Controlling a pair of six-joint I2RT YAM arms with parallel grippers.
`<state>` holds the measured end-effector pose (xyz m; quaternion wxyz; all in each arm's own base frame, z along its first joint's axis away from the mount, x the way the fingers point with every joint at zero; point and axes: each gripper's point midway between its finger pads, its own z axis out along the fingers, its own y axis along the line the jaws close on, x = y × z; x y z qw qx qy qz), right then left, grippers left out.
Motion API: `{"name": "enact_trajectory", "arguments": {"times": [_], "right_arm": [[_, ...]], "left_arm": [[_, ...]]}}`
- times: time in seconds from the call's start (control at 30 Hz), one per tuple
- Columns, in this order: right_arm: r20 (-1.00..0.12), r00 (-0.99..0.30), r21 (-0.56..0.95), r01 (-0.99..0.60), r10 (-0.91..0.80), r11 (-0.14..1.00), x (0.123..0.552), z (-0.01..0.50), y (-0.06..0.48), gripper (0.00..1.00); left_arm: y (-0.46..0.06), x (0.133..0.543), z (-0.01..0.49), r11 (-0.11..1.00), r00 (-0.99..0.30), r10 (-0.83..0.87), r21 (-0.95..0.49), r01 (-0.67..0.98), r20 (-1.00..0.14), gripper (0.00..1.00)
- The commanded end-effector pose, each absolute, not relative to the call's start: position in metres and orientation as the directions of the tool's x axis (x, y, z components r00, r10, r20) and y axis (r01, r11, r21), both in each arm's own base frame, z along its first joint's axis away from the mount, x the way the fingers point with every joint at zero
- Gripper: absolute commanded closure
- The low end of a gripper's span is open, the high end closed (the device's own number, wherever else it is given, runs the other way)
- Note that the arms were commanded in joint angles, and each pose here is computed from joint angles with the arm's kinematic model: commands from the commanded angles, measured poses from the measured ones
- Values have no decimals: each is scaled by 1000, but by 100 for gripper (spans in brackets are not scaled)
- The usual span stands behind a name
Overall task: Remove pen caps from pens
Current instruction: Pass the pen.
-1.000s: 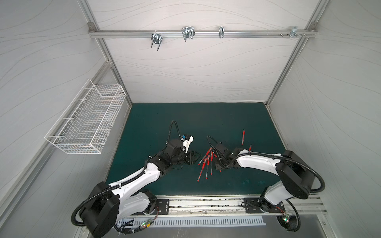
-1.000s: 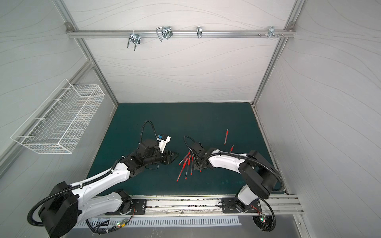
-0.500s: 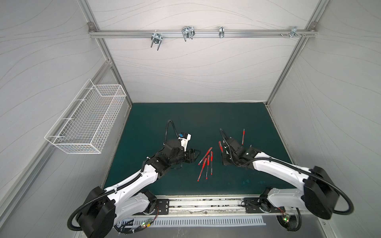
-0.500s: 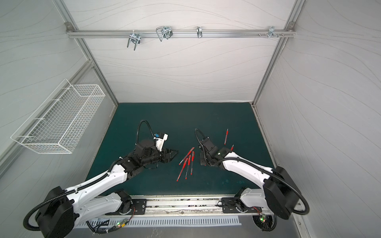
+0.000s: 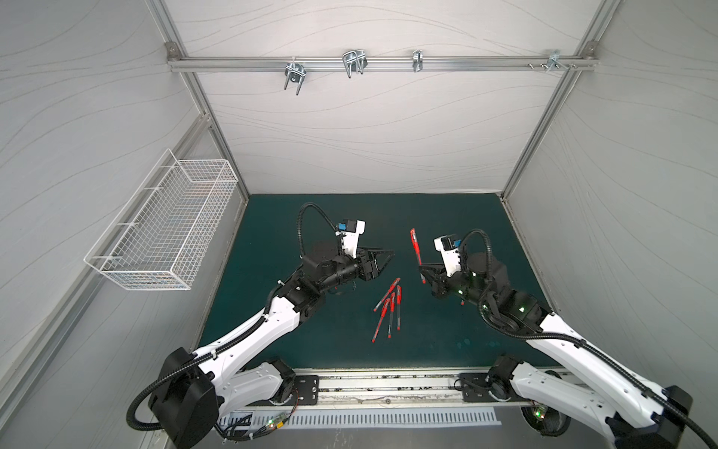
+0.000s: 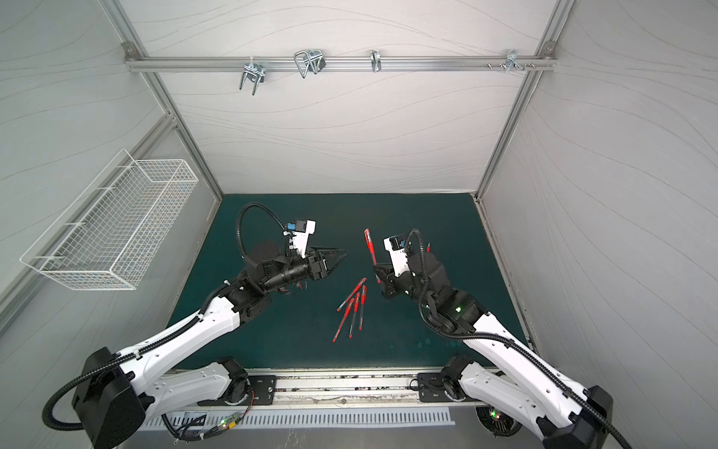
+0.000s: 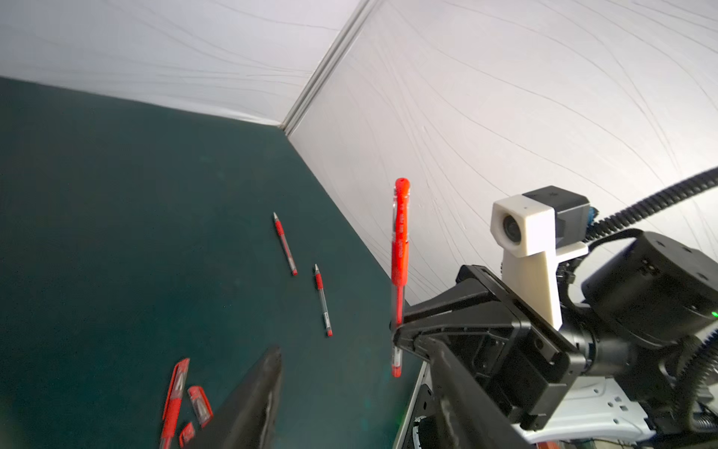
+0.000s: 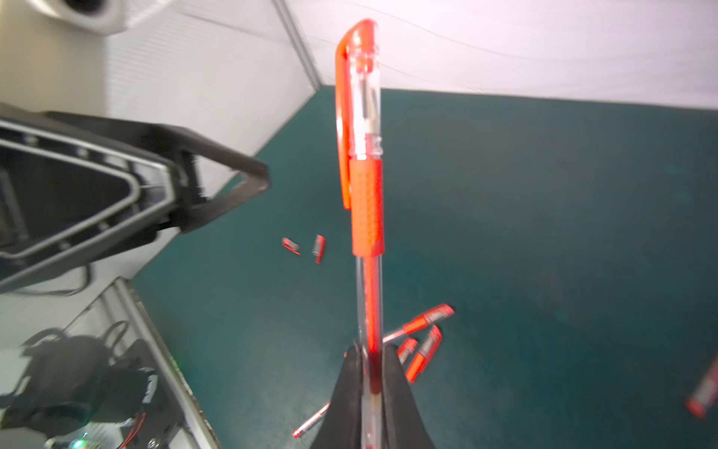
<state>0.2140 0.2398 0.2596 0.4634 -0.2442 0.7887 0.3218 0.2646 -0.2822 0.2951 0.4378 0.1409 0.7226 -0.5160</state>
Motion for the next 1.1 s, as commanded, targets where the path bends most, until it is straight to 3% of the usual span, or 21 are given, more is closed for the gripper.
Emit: {"name": "enact_trajectory", "arguments": {"times": [0.0,0.2,0.6,1.07], "right_arm": [[-941,-318,214,-824,-115,525,199,264,261,100],[-946,-301,191,-821,-123,539,209,236,267,100],[-930,-297,132,-821,-217,556,217,206,283,100],[-938,-255,104,-855,-237,508,205,204,292,100]], "left_arm": [[-287,250,310,338,-444,-254,-509,792,-859,39],[-281,247,286,367,-419,-244,-483,795,-875,38],[-256,269,258,549,-433,-277,-511,661,-858,39],[-255,271,259,559,-445,-278,-520,646,-851,46]]}}
